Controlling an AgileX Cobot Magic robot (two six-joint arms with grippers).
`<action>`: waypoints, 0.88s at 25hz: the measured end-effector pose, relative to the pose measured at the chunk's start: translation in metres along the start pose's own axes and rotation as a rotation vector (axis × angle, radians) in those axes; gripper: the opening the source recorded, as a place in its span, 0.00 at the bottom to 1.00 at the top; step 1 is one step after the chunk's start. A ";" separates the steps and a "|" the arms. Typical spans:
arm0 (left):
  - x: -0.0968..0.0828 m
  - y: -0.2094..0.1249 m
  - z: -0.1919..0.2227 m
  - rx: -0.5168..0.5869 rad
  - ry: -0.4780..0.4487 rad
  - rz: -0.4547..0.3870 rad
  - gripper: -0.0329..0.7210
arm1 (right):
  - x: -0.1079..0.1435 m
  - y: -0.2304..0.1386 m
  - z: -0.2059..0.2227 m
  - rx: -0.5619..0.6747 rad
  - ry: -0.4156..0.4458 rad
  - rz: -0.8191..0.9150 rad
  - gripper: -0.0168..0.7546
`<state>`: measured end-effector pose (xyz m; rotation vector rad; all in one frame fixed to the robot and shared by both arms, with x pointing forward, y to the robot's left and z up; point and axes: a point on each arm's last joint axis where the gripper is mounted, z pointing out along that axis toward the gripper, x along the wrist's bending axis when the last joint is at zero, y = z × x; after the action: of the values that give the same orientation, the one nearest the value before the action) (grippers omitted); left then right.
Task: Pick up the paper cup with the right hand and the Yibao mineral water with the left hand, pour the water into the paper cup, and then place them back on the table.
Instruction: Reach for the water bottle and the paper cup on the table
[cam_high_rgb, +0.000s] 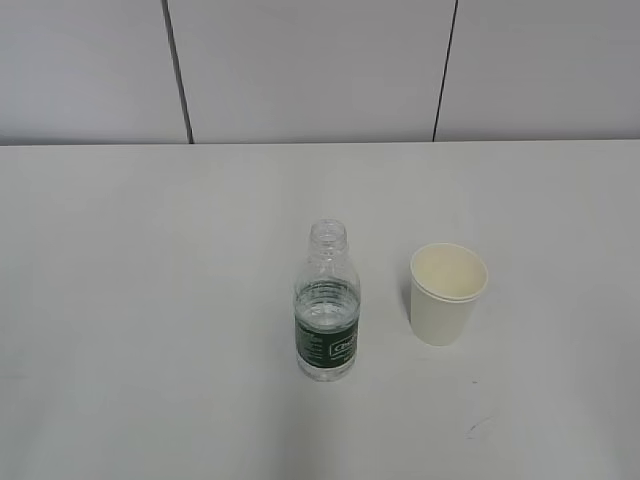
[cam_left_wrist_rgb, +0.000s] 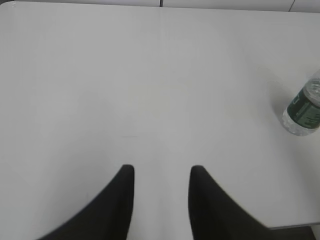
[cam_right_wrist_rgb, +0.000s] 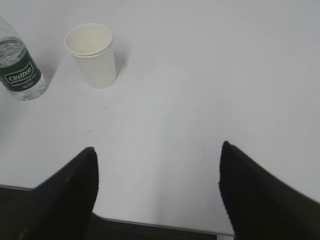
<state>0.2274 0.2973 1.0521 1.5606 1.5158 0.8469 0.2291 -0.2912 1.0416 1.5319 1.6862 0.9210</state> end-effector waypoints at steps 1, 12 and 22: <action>0.000 0.000 0.000 0.000 0.000 0.001 0.37 | 0.000 0.000 0.000 0.000 0.000 0.000 0.78; 0.000 0.000 0.000 -0.001 -0.001 0.003 0.80 | 0.000 0.000 0.000 0.000 0.000 0.000 0.78; 0.000 0.003 -0.002 -0.027 -0.001 0.004 0.82 | 0.000 0.003 -0.002 -0.024 -0.002 -0.001 0.78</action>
<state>0.2271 0.2973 1.0559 1.5447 1.4951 0.8647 0.2289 -0.2912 1.0451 1.5161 1.6683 0.9354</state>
